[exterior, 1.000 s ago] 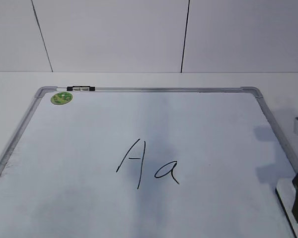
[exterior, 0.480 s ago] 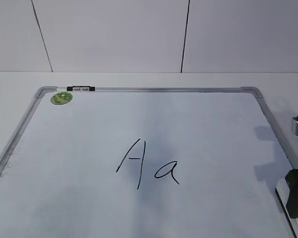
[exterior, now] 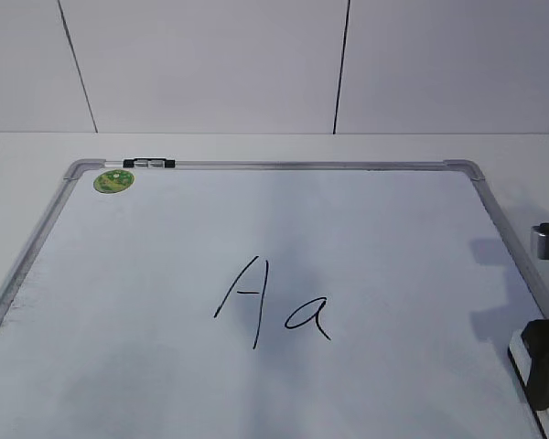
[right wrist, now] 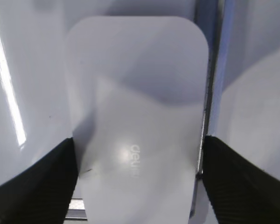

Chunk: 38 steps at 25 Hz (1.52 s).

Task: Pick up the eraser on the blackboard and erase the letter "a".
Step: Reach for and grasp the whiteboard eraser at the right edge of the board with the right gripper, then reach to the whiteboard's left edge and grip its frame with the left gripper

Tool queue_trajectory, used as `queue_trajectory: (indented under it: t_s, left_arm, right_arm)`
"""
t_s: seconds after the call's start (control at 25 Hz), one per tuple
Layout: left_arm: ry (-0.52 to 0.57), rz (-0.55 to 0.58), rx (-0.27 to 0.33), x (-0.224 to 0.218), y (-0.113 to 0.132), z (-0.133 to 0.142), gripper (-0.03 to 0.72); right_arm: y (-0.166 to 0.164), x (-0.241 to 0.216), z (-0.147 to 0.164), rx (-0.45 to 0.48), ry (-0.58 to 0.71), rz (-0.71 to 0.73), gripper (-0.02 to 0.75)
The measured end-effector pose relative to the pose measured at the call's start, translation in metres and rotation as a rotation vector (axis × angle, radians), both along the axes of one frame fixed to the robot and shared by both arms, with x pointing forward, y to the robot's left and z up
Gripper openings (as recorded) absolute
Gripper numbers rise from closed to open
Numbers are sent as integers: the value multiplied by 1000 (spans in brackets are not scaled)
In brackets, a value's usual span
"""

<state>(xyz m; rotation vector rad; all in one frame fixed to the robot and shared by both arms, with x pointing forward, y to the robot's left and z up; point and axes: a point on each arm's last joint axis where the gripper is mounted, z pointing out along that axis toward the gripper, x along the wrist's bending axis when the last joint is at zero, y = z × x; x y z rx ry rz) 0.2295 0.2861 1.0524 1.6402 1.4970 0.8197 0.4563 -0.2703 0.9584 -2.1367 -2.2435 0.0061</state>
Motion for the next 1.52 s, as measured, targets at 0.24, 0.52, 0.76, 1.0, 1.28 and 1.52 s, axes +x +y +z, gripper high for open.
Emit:
queue_trajectory:
  t_s: [0.24, 0.52, 0.76, 1.0, 1.28, 1.52]
  left_arm:
    - [0, 0, 0, 0, 0, 0, 235]
    - [0, 0, 0, 0, 0, 0, 235]
    - [0, 0, 0, 0, 0, 0, 235]
    - [0, 0, 0, 0, 0, 0, 235]
    - [0, 0, 0, 0, 0, 0, 235]
    - [0, 0, 0, 0, 0, 0, 235]
  right_arm:
    - [0, 1, -1, 0, -4, -2, 633]
    - [0, 3, -3, 1, -19, -5, 625]
    - [0, 4, -3, 2, -21, -7, 598]
    - [0, 4, -3, 2, -21, -7, 582]
    - [0, 4, -3, 2, -21, -7, 571]
    - [0, 4, -3, 2, -21, -9, 538]
